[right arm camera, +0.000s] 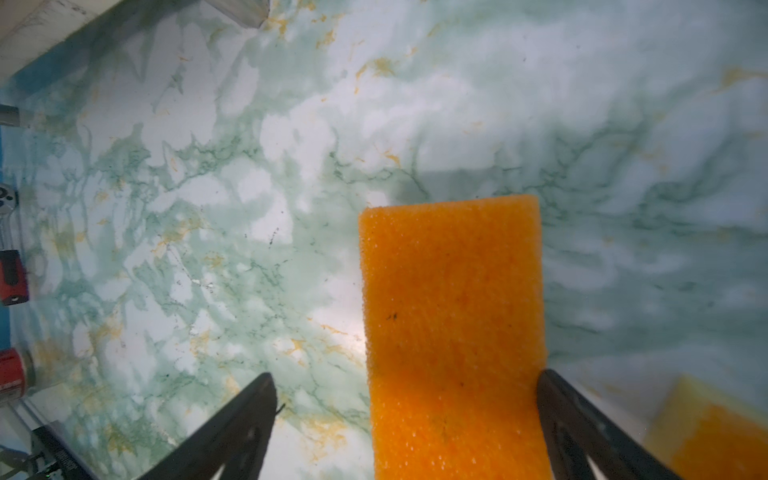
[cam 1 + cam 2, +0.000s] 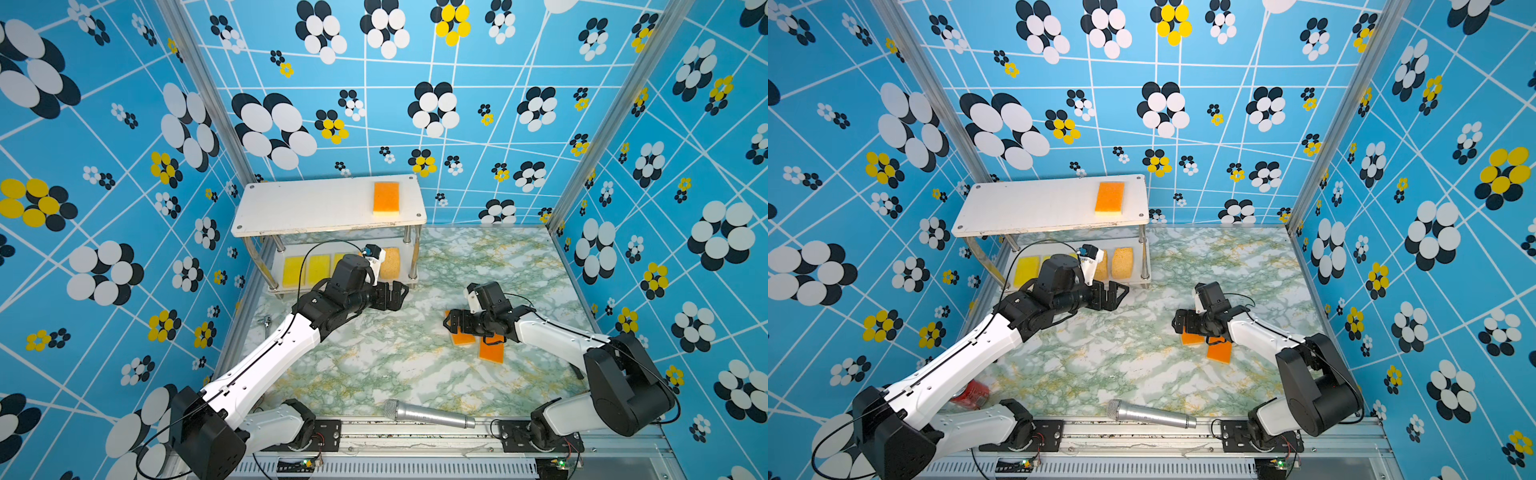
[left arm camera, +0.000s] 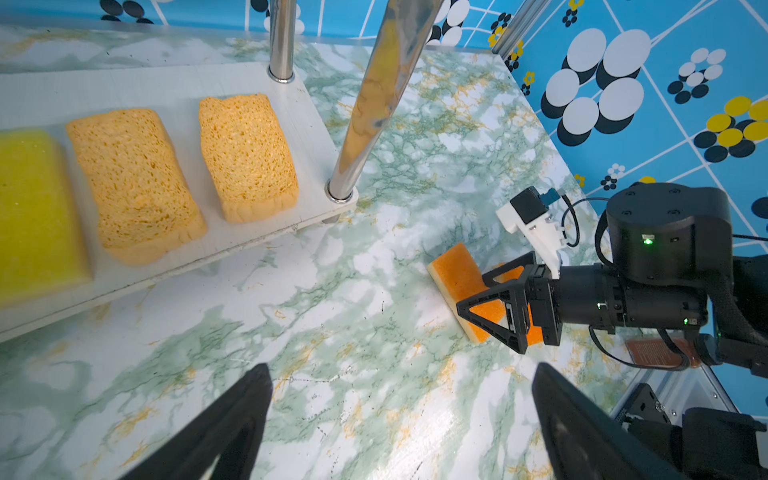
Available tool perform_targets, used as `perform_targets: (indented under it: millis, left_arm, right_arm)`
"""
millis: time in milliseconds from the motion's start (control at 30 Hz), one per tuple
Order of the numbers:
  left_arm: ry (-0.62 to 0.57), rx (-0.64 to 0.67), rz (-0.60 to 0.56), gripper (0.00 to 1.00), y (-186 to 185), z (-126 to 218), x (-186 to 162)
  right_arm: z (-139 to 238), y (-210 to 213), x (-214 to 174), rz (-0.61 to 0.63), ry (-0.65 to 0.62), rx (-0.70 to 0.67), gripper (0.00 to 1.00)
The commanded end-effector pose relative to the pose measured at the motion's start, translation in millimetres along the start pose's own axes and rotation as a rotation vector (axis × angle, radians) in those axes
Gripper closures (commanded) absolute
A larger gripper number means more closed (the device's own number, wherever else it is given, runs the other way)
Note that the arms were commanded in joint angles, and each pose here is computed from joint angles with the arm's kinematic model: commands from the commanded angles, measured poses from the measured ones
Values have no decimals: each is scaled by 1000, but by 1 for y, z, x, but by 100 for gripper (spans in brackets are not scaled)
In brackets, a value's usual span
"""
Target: Place and organize the cleaning sponges onto the shelf
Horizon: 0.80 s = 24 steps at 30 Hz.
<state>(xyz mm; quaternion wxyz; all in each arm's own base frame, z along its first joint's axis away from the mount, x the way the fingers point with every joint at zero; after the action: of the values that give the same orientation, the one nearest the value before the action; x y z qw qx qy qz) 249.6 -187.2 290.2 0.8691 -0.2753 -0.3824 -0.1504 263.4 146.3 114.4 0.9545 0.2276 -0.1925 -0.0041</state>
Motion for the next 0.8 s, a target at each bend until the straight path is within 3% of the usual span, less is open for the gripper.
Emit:
perform_targets:
  millis: [0,267,500,767]
  left_arm:
    - [35,-15,-4,1,-1,-1,-11]
    - [109,-5,-5,1,0,-14,-30]
    - [170,6,-30,1,-2,-26,-61]
    - [278,-30,-67,1,-11,-45,-93]
  right_arm:
    - [-13,8,-14,-21,84,102,1]
    - [-24,34,-13,-42,79,321,1]
    - [-21,32,-12,-29,60,305,1]
    - [12,16,-3,-7,-9,174,1]
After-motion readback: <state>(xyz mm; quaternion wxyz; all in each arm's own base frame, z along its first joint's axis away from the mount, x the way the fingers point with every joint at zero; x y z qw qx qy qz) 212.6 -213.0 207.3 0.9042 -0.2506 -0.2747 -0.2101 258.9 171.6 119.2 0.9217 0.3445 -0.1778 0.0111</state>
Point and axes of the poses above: each gripper's point midway between its finger pads, its own z axis back along the fingers, its own y axis along the line the jaws close on, x = y × z, the point moved 8 cm from there along z, back along the fingers, and after that the axes turned 3 degrees about -z, right-handed, at the moved point
